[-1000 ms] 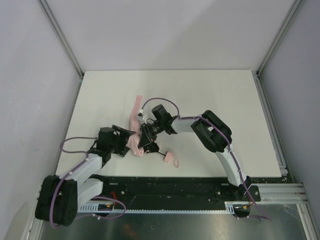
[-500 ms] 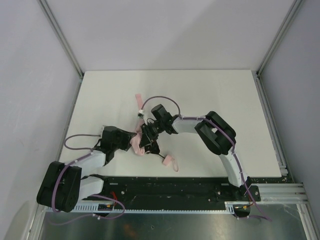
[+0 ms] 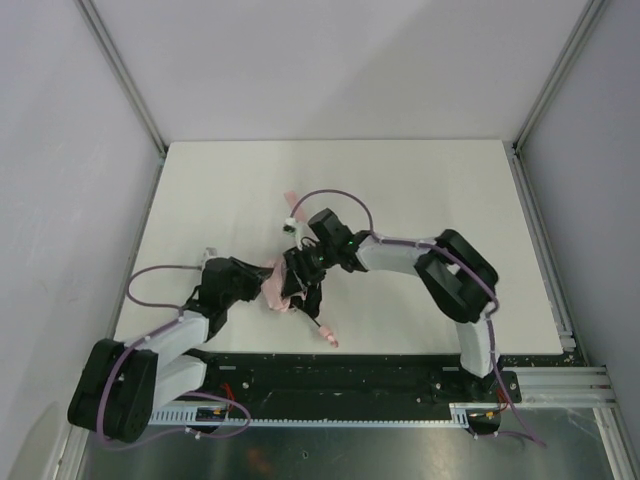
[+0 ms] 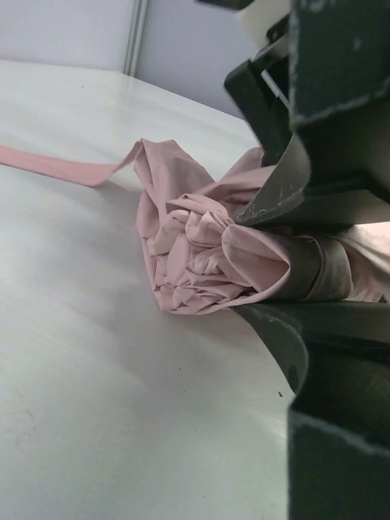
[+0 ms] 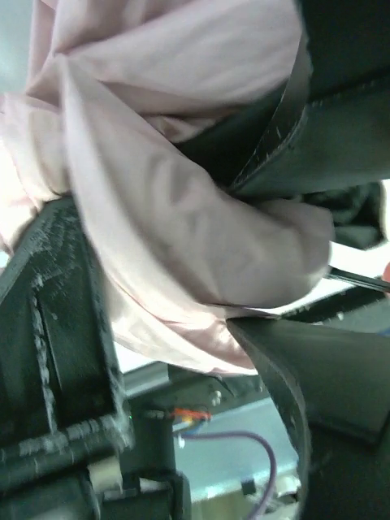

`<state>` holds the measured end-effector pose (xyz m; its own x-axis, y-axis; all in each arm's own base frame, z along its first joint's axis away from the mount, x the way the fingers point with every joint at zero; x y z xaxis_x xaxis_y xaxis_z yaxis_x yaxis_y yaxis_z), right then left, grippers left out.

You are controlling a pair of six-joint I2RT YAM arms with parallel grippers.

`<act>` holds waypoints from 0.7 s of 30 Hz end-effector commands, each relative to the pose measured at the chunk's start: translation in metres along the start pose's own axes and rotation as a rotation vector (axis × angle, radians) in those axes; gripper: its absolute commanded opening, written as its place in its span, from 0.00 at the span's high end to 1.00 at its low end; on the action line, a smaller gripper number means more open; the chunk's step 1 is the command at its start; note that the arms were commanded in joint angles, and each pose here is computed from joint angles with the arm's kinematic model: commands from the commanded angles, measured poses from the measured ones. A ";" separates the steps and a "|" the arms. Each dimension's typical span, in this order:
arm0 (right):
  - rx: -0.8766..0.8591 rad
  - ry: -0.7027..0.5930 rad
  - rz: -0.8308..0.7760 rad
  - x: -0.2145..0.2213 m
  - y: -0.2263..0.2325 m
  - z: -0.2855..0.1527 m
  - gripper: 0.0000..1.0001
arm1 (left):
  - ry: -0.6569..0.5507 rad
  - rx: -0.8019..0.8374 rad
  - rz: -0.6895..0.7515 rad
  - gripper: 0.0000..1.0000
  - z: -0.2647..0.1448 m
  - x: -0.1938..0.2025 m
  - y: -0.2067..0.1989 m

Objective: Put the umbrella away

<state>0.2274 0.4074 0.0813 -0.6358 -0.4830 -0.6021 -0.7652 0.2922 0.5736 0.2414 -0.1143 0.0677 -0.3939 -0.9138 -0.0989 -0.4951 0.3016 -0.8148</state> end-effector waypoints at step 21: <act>0.357 -0.463 0.440 -0.029 -0.099 -0.116 0.30 | 0.032 0.132 0.122 1.00 -0.019 0.006 -0.008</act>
<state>0.3285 0.2945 0.1075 -0.8464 0.1213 -0.5186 -0.3188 0.6647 0.6757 0.2275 -0.1155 0.0820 -0.4546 -0.8743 -0.1701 -0.3661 0.3575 -0.8592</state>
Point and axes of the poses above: each gripper's point midway between its finger pads, its own z axis out along the fingers, its own y axis along the line the jaws close on, x = y × z, the point moved 4 cm from there along -z, back along the fingers, and after that the axes turned 8 degrees about -z, right-handed, at the moved point
